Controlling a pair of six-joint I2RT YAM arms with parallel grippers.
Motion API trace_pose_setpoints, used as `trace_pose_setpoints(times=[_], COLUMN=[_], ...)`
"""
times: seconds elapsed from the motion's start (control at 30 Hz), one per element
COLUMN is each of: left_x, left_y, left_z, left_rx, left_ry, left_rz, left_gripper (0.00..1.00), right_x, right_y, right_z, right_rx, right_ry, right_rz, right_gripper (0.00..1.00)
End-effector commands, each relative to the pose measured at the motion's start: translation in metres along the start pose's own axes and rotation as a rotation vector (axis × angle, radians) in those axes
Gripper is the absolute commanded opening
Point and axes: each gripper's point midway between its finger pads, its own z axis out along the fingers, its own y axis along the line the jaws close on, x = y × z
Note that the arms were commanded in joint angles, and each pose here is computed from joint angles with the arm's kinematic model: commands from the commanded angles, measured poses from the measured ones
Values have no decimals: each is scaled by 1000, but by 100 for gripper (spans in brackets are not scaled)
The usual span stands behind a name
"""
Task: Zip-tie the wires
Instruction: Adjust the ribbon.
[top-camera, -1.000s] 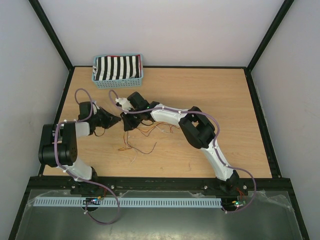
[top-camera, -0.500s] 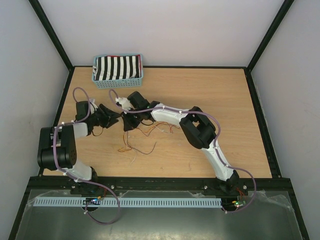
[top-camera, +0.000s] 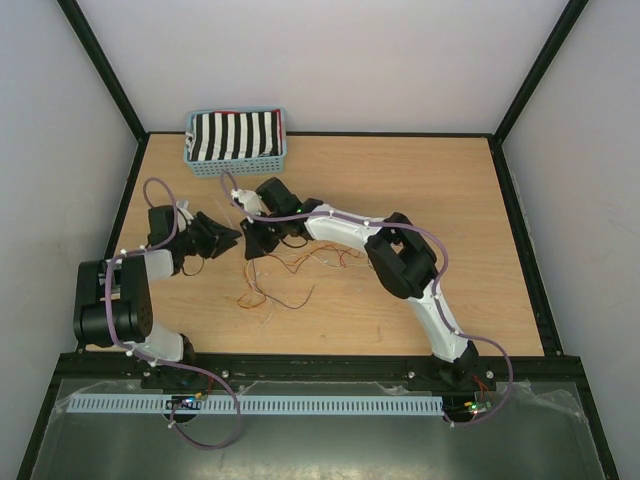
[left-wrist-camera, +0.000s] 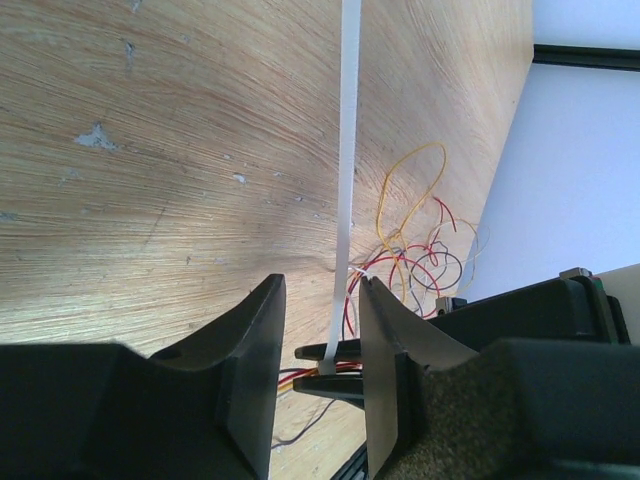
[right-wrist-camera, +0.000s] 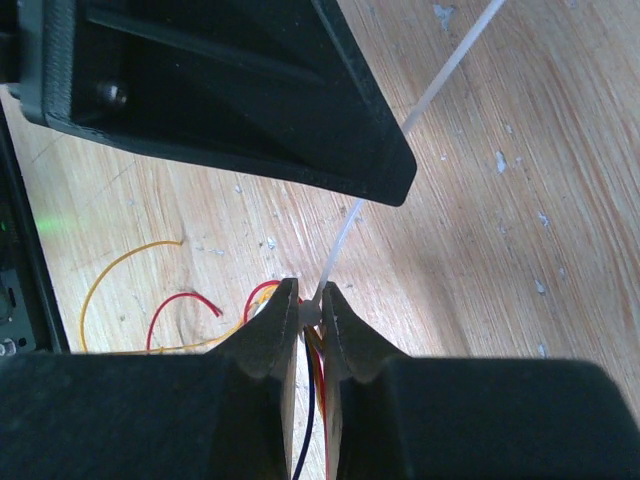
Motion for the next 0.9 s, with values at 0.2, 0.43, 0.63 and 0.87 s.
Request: trace_pose_setpoints(times=[0.2,0.43,0.63,0.87], left_x=[0,0,2,-1], left_y=[-19,-24,-21,-17], left_z=[0,-2,-2,-1], left_rx=[48,59,50,34], left_ry=[-1,-7,-9,-23], left_rz=[41,51,49,51], left_gripper=[27,14,1,0], right_x=[-23,-20,-16,-7], right_y=[22,21,17,12], right_z=[-20,-17,-16,-17], right_rx=[-55,-54,-40,-14], right_ry=[-62,-57,-53,-38], right_rz=[-8,3,6,0], right_gripper=[18,19,19,19])
